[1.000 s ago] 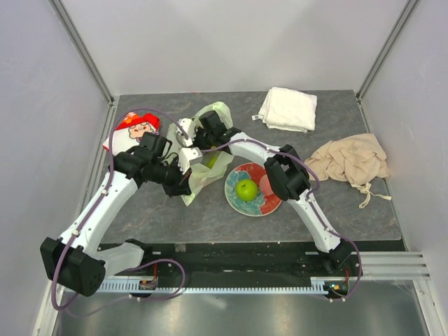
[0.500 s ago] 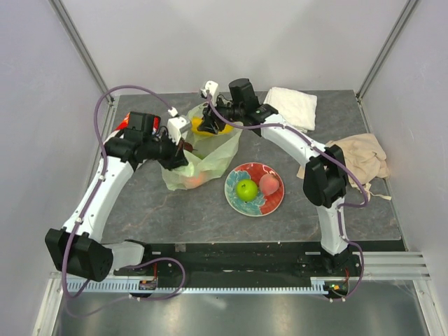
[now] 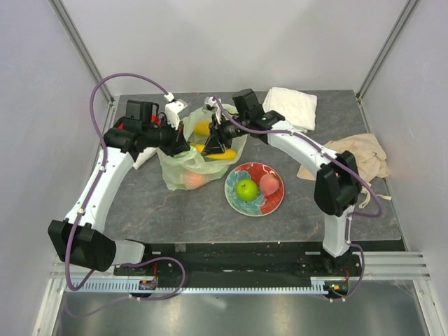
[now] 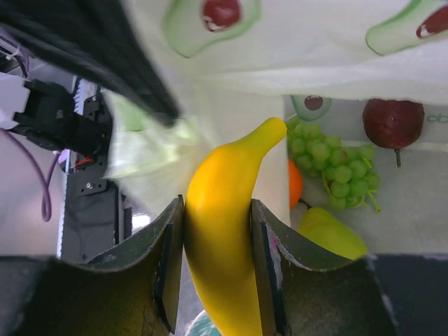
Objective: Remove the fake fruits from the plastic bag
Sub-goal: Take out the fake fruit from the plastic bag, then place the fake fruit on the plate.
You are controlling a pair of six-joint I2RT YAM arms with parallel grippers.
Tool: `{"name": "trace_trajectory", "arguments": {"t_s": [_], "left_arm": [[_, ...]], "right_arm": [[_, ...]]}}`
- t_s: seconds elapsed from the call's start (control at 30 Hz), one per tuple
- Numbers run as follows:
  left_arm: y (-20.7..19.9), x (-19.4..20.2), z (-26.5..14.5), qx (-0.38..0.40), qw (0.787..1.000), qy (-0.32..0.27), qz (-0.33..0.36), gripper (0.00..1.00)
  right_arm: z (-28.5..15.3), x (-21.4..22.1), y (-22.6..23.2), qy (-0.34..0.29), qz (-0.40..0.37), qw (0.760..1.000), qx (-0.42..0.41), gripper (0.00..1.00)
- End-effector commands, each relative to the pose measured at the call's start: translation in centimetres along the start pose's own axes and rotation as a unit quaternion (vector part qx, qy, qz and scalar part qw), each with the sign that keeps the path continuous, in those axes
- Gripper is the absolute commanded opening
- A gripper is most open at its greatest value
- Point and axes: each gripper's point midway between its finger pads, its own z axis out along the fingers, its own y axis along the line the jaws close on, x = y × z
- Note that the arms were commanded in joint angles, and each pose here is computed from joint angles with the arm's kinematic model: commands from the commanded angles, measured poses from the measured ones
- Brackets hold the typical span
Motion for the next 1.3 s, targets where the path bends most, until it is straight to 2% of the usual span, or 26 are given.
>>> {"name": "trace_trajectory", "arguments": {"t_s": [0.0, 0.13, 0.23, 0.47, 0.6, 0.77, 1.07, 1.27], "left_arm": [[-0.4, -0.9, -0.8, 0.001, 0.999, -0.025, 0.021, 0.02], [-0.3, -0.5, -0.7, 0.001, 1.000, -0.019, 0.019, 0.02], [-0.4, -0.5, -1.2, -0.007, 0.999, -0.022, 0.027, 0.02], [-0.5, -0.4, -1.9, -0.014, 0.999, -0.023, 0.042, 0.02], [-0.6, -0.4, -2.2, -0.016, 0.999, -0.026, 0.045, 0.02], [-0.4, 0.6, -2.5, -0.027, 0.998, -0.016, 0.048, 0.02], [0.2, 1.5, -2.1, -0.027, 0.999, -0.005, 0.035, 0.02], [0.4, 2.0, -1.9, -0.024, 0.999, 0.003, 0.027, 0.02]], "right_arm": [[-4.4, -4.8, 6.4, -0.041, -0.080, 0.996, -0.012, 0.30], [-5.6, -5.3, 9.1, -0.037, -0.123, 0.992, 0.005, 0.29], [-6.4, -4.6, 11.1, -0.022, -0.126, 0.992, 0.012, 0.28], [-10.4, 4.3, 13.9, 0.078, -0.139, 0.987, 0.032, 0.28], [-11.3, 10.7, 13.4, 0.152, -0.204, 0.966, 0.035, 0.28], [-10.8, 15.4, 12.2, 0.191, -0.217, 0.957, 0.036, 0.27], [-9.2, 19.6, 9.1, 0.216, -0.232, 0.946, 0.068, 0.28], [-7.6, 19.3, 7.7, 0.196, -0.226, 0.951, 0.080, 0.30]]}}
